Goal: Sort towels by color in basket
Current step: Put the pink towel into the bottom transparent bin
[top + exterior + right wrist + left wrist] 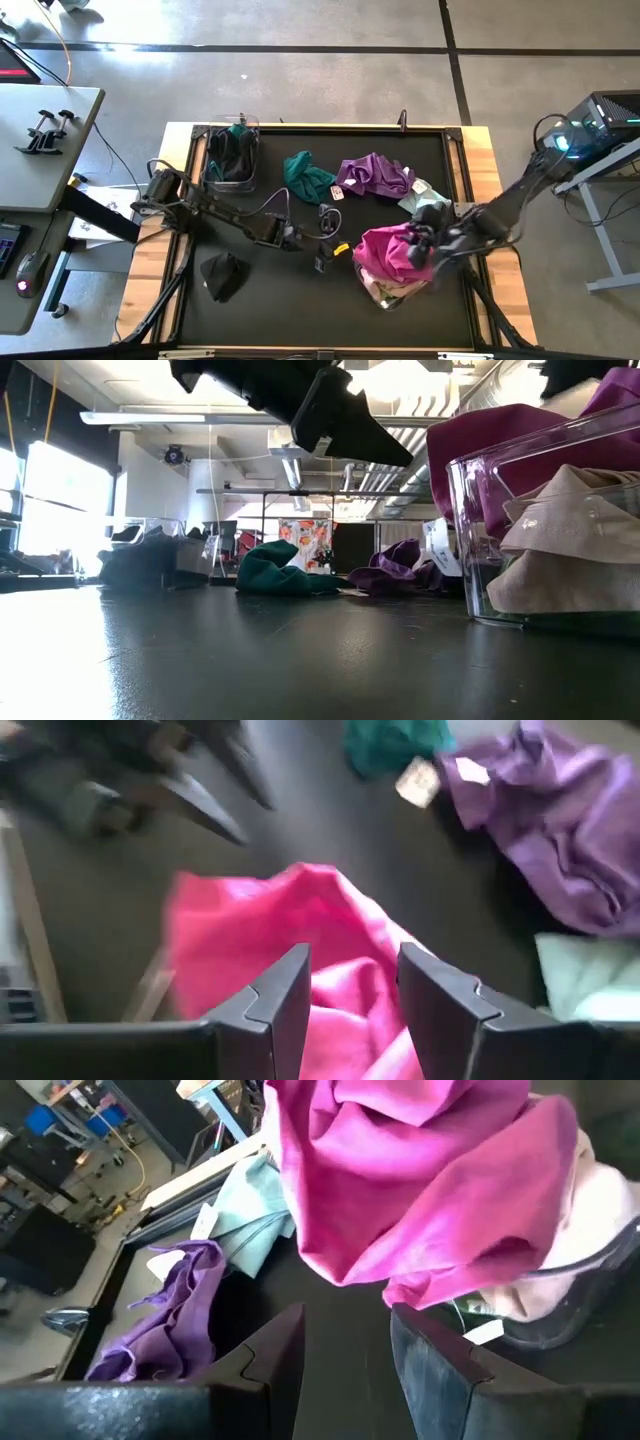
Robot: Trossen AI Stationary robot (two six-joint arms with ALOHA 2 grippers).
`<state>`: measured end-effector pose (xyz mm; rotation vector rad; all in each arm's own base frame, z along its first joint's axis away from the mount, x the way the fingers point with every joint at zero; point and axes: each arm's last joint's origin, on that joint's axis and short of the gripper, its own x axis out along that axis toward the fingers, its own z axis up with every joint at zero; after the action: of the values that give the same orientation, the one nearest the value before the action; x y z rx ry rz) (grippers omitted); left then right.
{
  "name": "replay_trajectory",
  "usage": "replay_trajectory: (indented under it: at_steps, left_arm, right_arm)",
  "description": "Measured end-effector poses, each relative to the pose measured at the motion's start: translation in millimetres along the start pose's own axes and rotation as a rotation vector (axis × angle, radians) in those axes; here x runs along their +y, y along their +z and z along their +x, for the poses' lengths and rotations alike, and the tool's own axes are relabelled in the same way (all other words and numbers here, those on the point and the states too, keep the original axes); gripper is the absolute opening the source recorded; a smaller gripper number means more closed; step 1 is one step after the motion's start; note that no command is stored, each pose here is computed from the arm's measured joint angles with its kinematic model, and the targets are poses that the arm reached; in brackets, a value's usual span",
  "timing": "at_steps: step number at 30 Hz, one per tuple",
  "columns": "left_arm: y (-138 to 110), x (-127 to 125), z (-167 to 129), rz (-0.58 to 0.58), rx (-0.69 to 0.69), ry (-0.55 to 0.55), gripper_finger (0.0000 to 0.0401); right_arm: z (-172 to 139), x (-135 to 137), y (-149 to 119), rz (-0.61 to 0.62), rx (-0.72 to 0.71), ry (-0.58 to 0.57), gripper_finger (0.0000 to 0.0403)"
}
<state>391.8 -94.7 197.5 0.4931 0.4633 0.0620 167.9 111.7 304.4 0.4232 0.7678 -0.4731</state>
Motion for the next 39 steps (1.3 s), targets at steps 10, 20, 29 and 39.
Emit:
replay_trajectory:
  at_steps: [10, 20, 29, 39]
  left_arm:
    - [-1, 0, 0, 0.028, 0.014, 0.013, 0.0135]
    - [-5, 6, 3, -0.001, 0.035, 0.024, 0.0135]
    - [-5, 6, 2, -0.001, 0.035, 0.023, 0.0135]
    - [-5, 6, 2, -0.001, 0.035, 0.023, 0.0135]
  right_arm:
    - [70, 16, -46, -0.128, 0.397, 0.123, 0.0144]
    - [102, 20, -82, -0.203, 0.544, 0.018, 0.0144]
    - [68, 31, -46, -0.245, 0.613, 0.02, 0.0144]
    - [20, 52, 0, -0.225, 0.32, 0.022, 0.0144]
